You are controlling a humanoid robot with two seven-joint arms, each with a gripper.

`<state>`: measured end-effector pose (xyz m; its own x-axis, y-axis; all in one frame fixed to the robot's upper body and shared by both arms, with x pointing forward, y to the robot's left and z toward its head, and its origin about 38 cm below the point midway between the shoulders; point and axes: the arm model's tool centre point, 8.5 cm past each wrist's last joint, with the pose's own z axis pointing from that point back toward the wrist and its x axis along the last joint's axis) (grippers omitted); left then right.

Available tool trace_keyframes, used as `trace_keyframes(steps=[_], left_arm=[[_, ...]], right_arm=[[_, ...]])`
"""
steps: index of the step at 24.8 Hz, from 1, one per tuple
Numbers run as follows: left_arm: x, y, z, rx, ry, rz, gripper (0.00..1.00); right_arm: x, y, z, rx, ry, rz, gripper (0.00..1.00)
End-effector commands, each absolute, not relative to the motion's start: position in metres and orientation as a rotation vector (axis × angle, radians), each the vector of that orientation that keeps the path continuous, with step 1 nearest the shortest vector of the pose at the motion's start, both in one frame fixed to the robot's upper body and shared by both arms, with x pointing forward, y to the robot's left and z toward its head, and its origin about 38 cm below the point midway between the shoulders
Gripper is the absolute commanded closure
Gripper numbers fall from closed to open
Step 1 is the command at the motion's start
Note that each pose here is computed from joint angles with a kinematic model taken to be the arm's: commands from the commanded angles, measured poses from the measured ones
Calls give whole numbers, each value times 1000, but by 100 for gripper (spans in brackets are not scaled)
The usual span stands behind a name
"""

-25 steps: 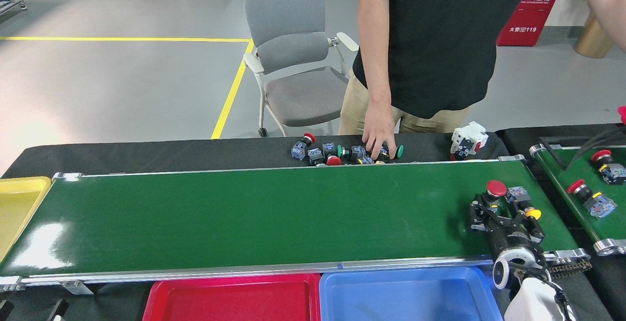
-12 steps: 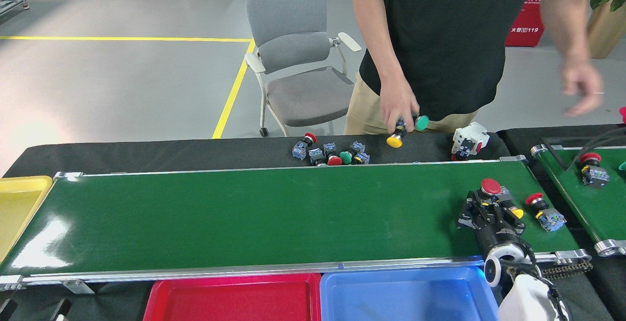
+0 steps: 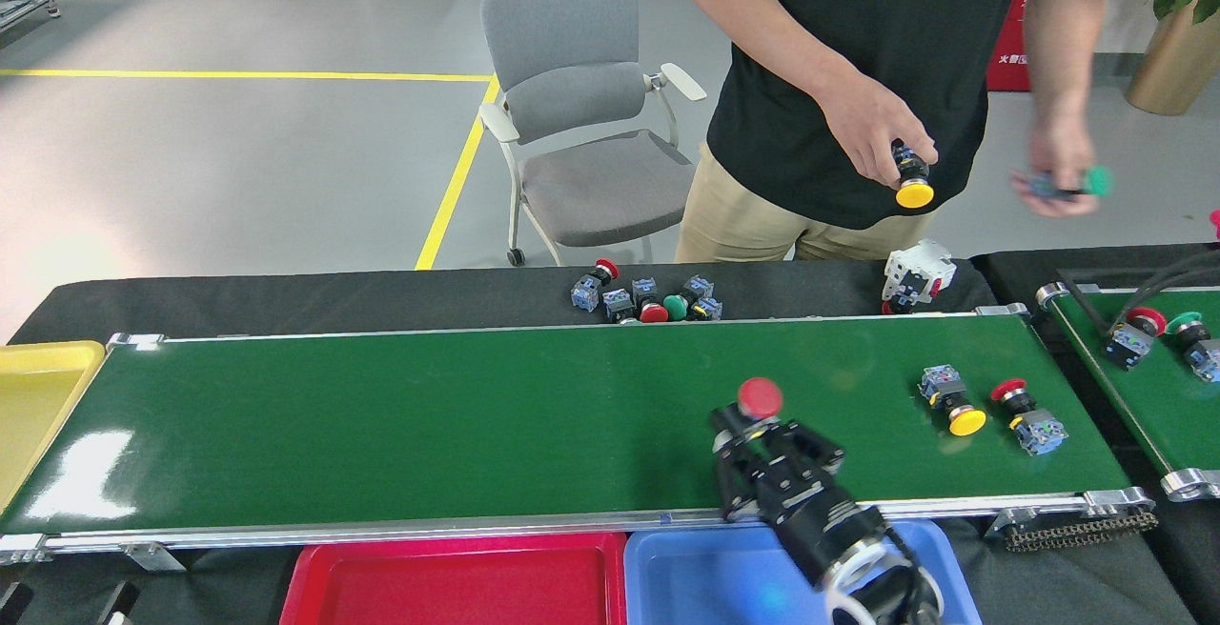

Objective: Pick switch part from conveyor to tray

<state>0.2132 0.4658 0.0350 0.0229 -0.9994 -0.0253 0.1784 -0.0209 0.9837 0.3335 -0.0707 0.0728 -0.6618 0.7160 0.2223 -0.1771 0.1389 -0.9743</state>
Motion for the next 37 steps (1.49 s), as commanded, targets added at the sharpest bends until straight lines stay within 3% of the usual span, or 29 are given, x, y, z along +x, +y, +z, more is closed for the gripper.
trace_keyframes(steps=[1, 3, 11, 17, 19, 21, 23, 27, 31, 37], left_arm=[[216, 469, 41, 1124, -1071, -1269, 0], [216, 469, 41, 1122, -1075, -1260, 0], [227, 469, 48, 1143, -1098, -1254, 0], [227, 470, 50, 1146, -1099, -1257, 0], [227, 470, 50, 1145, -1102, -1257, 0], [227, 470, 50, 1146, -1101, -1258, 0], [226, 471, 50, 1146, -1096, -1257, 0], [222, 473, 48, 1144, -1088, -1251, 0], [222, 473, 48, 1143, -1087, -1251, 0], [224, 471, 47, 1138, -1090, -1261, 0]], right_arm=[[322, -51, 75, -478, -1754, 1658, 66], [316, -45, 71, -452, -1745, 1658, 0], [320, -38, 81, -452, -1758, 1665, 0], [387, -116, 122, -789, -1582, 1266, 1], [397, -152, 124, -891, -1484, 1136, 1], [399, -181, 123, -978, -1425, 1079, 1], [390, -211, 115, -1061, -1380, 1077, 1], [325, -243, 85, -1103, -1317, 1097, 0], [288, -255, 60, -1150, -1301, 1086, 0], [288, -252, 57, -1122, -1285, 1097, 0]])
